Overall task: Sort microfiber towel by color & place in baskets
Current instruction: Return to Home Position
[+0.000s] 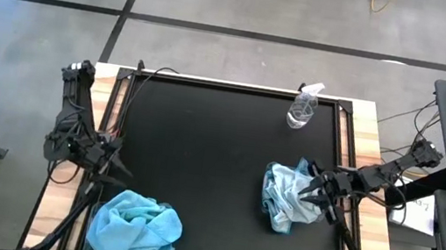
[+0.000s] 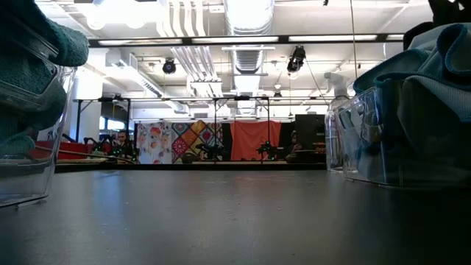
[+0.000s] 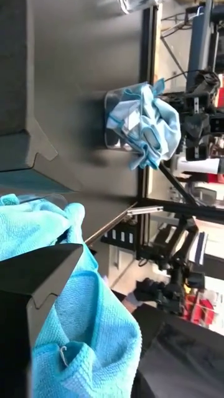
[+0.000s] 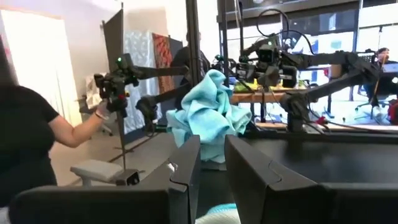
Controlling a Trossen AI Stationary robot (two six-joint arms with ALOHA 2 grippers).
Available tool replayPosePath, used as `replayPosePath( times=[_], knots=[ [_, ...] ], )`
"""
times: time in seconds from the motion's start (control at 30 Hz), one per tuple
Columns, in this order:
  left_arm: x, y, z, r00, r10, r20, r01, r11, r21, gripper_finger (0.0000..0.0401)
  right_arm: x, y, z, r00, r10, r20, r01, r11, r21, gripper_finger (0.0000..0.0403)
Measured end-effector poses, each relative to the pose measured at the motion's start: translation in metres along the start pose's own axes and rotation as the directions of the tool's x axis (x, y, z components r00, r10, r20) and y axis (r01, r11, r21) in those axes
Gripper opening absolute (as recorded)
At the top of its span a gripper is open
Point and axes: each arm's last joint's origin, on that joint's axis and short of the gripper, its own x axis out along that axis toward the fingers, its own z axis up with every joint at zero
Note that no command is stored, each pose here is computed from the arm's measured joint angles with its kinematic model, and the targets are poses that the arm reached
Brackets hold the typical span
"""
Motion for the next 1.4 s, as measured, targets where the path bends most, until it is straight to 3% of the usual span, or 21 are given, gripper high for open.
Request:
replayPosePath(
  times=[0.17,0.93,1.2,1.4],
  knots=[
    [-0.003,0.007,-0.007,1.0,-0.008,0.021,0.008,0.999,-0.031,0.0127,-0.001,0.0,-0.002,1.0,-0.008,-0.018,0.007,0.999,-0.041,0.0068],
    [-0.005,0.008,-0.005,0.998,-0.03,0.047,0.033,0.997,-0.063,0.0127,-0.001,-0.001,-0.003,1.0,-0.015,-0.026,0.015,1.0,-0.005,0.0068],
    [-0.005,0.006,-0.003,0.996,-0.073,0.046,0.074,0.997,-0.031,0.0127,0.001,-0.018,-0.006,0.983,-0.174,-0.051,0.172,0.984,-0.04,0.0068],
    [-0.005,0.005,-0.004,0.995,-0.096,0.04,0.097,0.995,-0.03,0.0127,-0.004,-0.04,-0.003,0.929,-0.369,-0.014,0.367,0.928,-0.072,0.0068]
  ],
)
